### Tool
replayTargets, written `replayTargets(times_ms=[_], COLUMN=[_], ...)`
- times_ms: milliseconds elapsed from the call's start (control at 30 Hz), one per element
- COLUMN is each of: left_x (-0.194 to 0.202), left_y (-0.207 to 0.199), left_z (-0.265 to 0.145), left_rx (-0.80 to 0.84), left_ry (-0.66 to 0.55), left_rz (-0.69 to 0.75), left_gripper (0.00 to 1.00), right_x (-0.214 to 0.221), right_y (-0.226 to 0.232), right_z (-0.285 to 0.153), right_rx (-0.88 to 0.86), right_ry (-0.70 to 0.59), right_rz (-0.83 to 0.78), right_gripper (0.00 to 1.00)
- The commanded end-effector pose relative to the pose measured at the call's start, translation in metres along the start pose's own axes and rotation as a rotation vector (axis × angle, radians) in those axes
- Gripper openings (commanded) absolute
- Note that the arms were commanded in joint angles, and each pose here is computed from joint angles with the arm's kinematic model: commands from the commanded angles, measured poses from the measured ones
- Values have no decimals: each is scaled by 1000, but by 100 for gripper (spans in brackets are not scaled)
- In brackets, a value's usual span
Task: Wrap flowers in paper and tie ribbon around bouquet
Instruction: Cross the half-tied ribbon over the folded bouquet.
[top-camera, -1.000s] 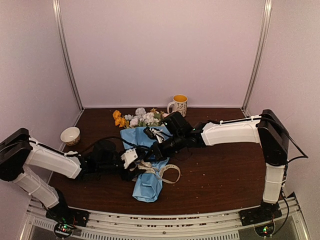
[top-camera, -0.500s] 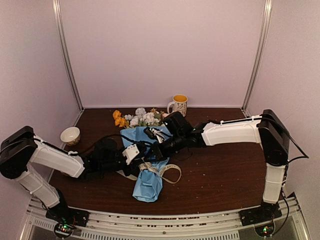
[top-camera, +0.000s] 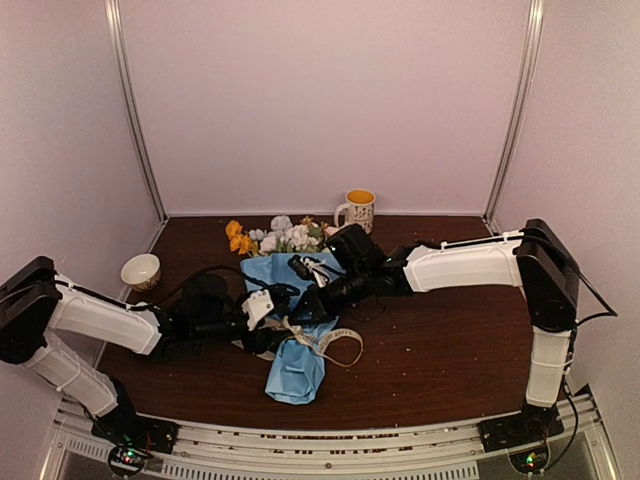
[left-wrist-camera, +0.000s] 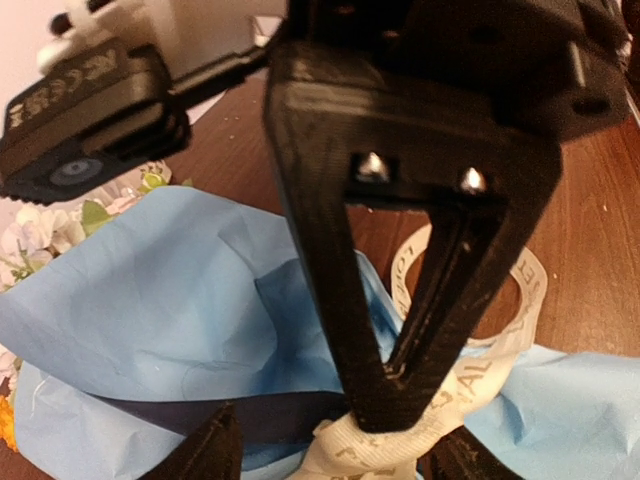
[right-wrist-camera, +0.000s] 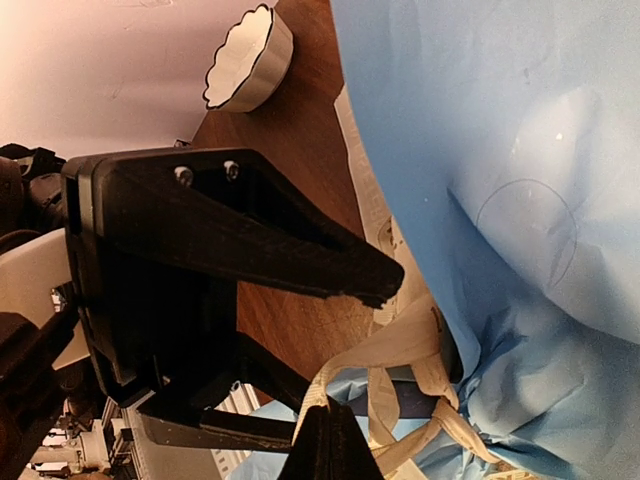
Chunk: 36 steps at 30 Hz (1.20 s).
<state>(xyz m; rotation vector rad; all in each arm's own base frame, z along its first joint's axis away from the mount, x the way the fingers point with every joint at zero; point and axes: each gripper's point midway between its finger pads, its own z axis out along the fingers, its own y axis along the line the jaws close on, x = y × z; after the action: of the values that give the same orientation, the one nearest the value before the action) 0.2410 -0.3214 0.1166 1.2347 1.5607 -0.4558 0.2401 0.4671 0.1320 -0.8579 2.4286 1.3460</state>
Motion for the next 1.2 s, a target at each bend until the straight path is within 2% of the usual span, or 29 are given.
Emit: replayTargets(times_ms=[0,167,267,333,467,667,767,933,1000,1167], left_x=[11,13,12,14,13,3,1,2,3,5], left_y=[-19,-18,-16,-11,-4,5,7,8,8,6], left_z=[12,13,17,23,29,27,25,24,24,24], left_rx=[133,110,111,88,51,4,-13,-22,-22,-15], left_ry=[43,10,18,34,29,-12,-23,-30,-28,-23], left_rz=[35,67,85,80,55,14,-4,-27,-35,-40], left_gripper=[68,73,71,65,46,27,22,2,0,0], right_x=[-7,-6,-4,-6,-5,0,1,3,3,-15], right_y=[11,12,10,10,10,8,7,6,5,-10], right_z=[-11,-13,-12,-12,-11,-13,-16,-16,-17,-36], right_rx=[-23,-20,-17,-18,-19,-5,5,9,21,108], right_ry=[-33,-33,-27,-30,-29,-13,-11,-3,-3,-39], right_rz=[-7,-8,-5,-5,-1,-8,-16,-14,-25,-37], right_gripper=[0,0,0,0,0,0,0,0,0,13])
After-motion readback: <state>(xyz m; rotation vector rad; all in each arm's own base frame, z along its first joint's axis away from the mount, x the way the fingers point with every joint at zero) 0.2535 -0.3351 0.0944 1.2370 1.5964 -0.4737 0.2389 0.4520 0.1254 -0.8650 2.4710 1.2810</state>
